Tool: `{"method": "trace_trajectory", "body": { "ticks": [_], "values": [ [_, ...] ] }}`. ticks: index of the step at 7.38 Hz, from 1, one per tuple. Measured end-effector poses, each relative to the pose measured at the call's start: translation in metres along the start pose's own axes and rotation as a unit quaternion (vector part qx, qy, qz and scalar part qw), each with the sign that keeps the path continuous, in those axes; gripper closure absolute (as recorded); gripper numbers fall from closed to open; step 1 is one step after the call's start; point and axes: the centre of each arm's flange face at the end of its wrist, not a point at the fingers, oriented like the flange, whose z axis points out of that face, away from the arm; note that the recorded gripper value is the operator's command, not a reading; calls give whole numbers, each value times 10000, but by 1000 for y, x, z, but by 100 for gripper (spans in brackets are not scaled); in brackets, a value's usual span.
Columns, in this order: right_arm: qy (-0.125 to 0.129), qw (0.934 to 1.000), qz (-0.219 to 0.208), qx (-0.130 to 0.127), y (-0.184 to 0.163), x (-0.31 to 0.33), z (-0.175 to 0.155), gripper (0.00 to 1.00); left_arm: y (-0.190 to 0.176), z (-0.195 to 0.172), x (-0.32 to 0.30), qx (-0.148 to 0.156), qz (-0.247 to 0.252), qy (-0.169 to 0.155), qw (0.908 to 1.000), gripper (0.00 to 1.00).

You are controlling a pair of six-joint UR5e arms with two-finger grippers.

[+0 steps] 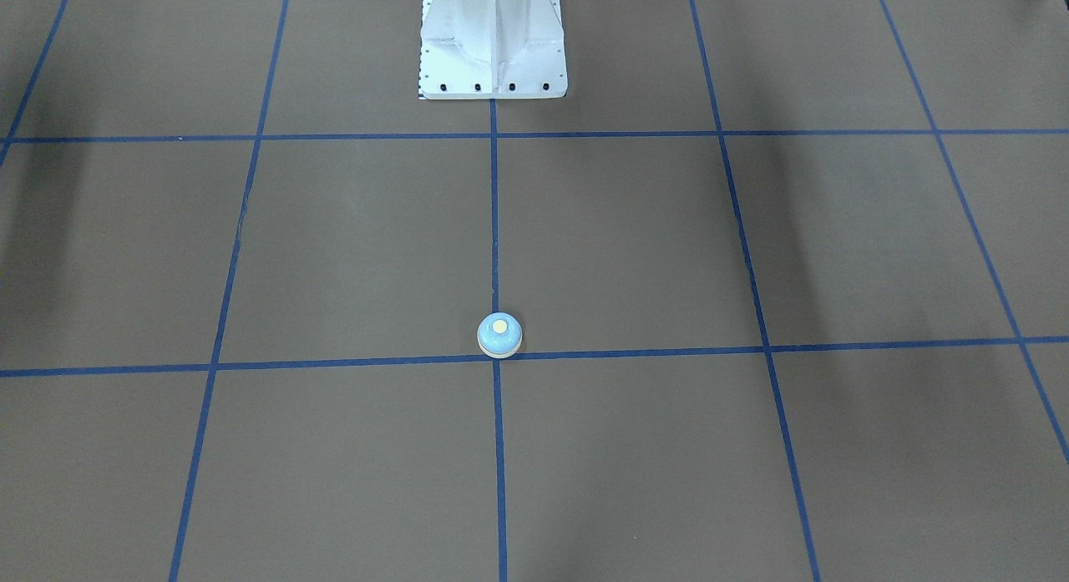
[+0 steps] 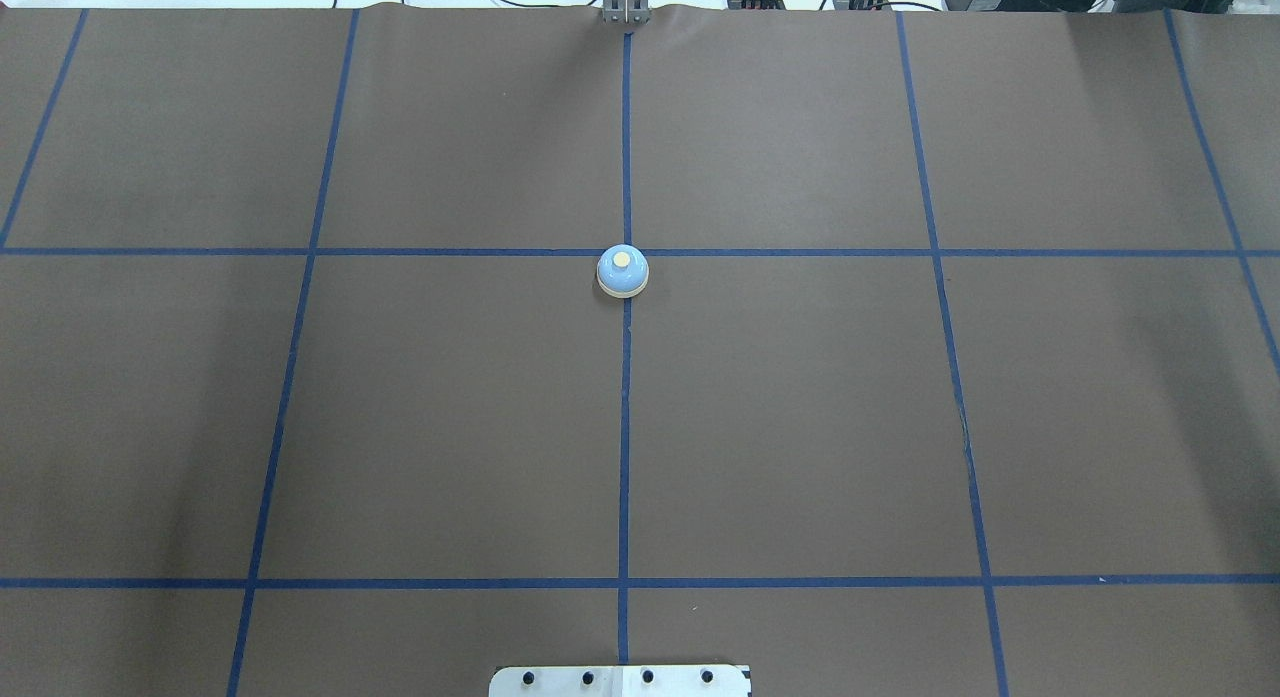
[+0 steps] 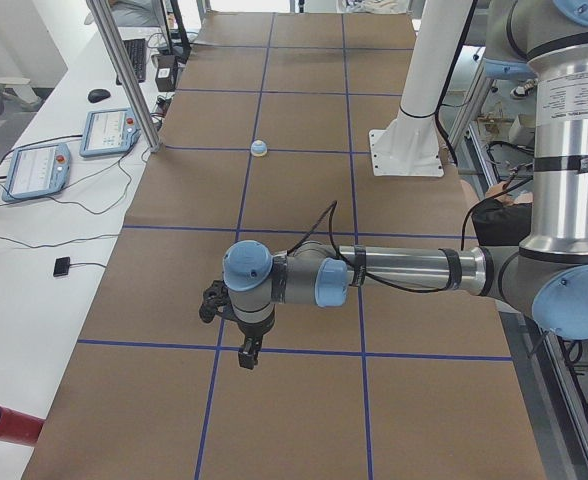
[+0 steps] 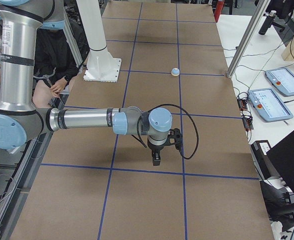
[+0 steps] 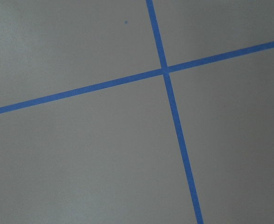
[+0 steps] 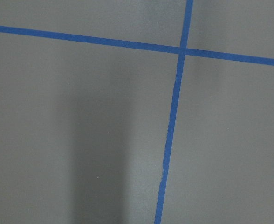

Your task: Place and press bell with both arms

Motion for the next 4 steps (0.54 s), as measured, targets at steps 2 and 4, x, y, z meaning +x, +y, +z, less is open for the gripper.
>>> {"method": "trace_trajectory", "body": {
  "ticks": [2,4],
  "values": [
    [-6,10000,-2,5,0,0,0,0,0,1,-1,-14,-13,3,10000,0],
    [1,10000,-6,14,-1,-1,-1,0,0,2,-2,-16,-13,3,10000,0]
  ]
}}
